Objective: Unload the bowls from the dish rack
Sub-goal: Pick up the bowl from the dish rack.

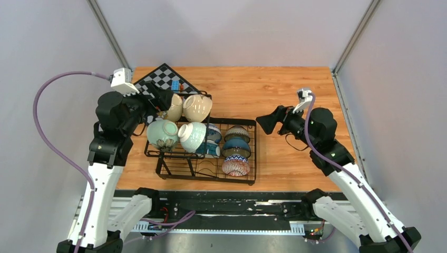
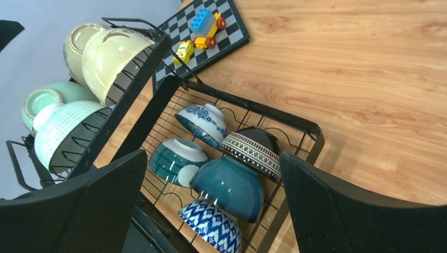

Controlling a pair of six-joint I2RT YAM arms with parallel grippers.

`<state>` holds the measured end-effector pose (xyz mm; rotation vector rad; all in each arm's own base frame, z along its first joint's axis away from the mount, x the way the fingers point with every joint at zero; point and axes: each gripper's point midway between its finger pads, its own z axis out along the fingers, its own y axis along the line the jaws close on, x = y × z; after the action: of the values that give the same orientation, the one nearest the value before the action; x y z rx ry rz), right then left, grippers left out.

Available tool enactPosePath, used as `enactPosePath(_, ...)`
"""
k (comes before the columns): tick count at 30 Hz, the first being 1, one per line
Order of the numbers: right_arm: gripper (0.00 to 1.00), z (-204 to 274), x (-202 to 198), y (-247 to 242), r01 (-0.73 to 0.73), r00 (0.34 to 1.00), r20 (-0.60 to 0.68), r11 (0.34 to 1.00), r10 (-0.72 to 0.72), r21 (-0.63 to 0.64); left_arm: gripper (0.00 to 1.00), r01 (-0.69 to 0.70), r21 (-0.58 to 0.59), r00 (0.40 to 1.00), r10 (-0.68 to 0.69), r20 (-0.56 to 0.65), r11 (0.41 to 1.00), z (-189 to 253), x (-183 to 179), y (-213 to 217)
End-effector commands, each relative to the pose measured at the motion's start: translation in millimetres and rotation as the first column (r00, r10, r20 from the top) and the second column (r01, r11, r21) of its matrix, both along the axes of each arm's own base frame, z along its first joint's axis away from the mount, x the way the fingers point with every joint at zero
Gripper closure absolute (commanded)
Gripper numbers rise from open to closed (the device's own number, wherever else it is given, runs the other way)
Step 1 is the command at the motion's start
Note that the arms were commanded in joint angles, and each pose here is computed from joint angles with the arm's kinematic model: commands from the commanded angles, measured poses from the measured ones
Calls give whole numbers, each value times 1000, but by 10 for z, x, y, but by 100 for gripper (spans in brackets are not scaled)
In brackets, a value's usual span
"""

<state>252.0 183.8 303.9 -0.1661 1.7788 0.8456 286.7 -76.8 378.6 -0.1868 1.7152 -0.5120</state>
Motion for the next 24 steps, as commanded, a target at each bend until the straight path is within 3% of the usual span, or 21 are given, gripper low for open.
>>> enactPosePath(1,1,-20,-88,40,-26,1000,-13,1000,26,14,0,-48,6,999,48,18,999,69,-77,93)
enactPosePath(4,3,-39,-21,-110,84,996,-43,996,-83,22,0,-20,-29,999,20,25,999,109,-79,27)
enactPosePath(9,3,-7,-30,-325,189,982,18,980,-190,53,0,35,-68,997,-30,69,997,177,-49,-84)
enactPosePath(15,1,19,-179,-154,43,997,64,999,-45,20,0,-42,-147,987,64,149,988,204,-18,39)
enactPosePath(18,1,12,-199,-45,-16,999,44,1000,15,25,0,-4,-86,990,16,139,996,180,-30,-12)
enactPosePath(24,14,403,-315,529,-302,953,50,932,298,201,0,51,-39,991,-46,128,998,66,-90,-85)
